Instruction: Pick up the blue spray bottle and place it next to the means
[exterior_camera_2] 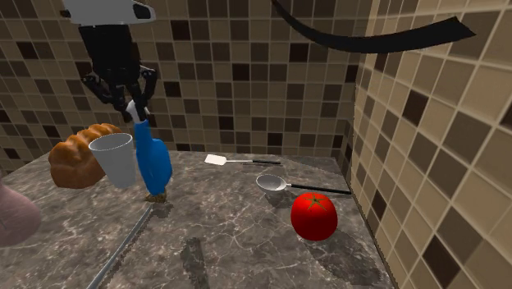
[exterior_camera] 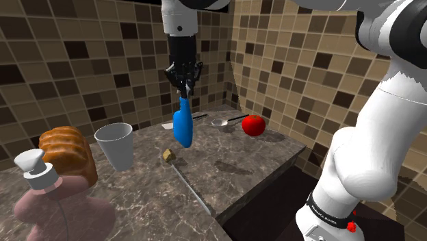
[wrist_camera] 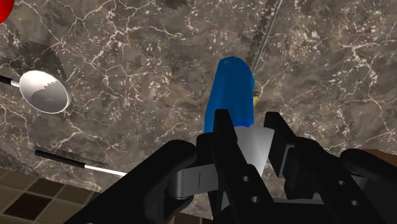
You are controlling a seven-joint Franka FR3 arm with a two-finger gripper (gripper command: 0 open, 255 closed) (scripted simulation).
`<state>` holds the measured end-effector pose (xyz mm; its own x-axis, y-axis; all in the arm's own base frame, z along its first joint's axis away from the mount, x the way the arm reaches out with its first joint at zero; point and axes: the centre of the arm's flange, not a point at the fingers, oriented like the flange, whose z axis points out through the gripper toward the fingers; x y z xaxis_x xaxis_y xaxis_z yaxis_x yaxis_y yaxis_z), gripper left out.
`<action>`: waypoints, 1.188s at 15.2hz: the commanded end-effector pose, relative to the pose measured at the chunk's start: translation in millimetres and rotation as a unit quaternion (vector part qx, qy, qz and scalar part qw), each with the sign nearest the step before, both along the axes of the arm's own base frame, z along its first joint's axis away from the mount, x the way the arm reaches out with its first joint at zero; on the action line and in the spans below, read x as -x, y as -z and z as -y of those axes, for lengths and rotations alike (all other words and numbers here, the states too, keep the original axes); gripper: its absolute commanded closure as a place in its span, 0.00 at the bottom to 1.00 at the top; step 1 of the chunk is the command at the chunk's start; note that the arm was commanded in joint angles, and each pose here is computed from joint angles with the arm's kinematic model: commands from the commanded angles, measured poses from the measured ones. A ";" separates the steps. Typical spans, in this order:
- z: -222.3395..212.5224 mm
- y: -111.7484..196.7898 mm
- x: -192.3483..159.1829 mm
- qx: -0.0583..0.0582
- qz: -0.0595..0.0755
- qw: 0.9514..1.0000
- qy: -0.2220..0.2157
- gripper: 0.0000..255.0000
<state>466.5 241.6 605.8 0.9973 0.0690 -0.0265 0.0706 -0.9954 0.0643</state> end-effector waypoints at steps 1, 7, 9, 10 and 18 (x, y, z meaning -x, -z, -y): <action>-29.2 2.3 6.7 0.000 0.000 1.000 0.001 1.00; -103.6 2.2 33.6 0.000 0.000 1.000 0.001 1.00; -128.4 2.1 42.6 0.000 0.000 1.000 0.001 1.00; -140.8 2.1 47.1 0.000 0.000 1.000 0.001 1.00; -240.1 1.9 83.1 0.000 0.000 1.000 0.001 1.00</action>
<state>388.3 468.0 604.6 0.9972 0.0699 -0.0262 0.0714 -0.9954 0.0642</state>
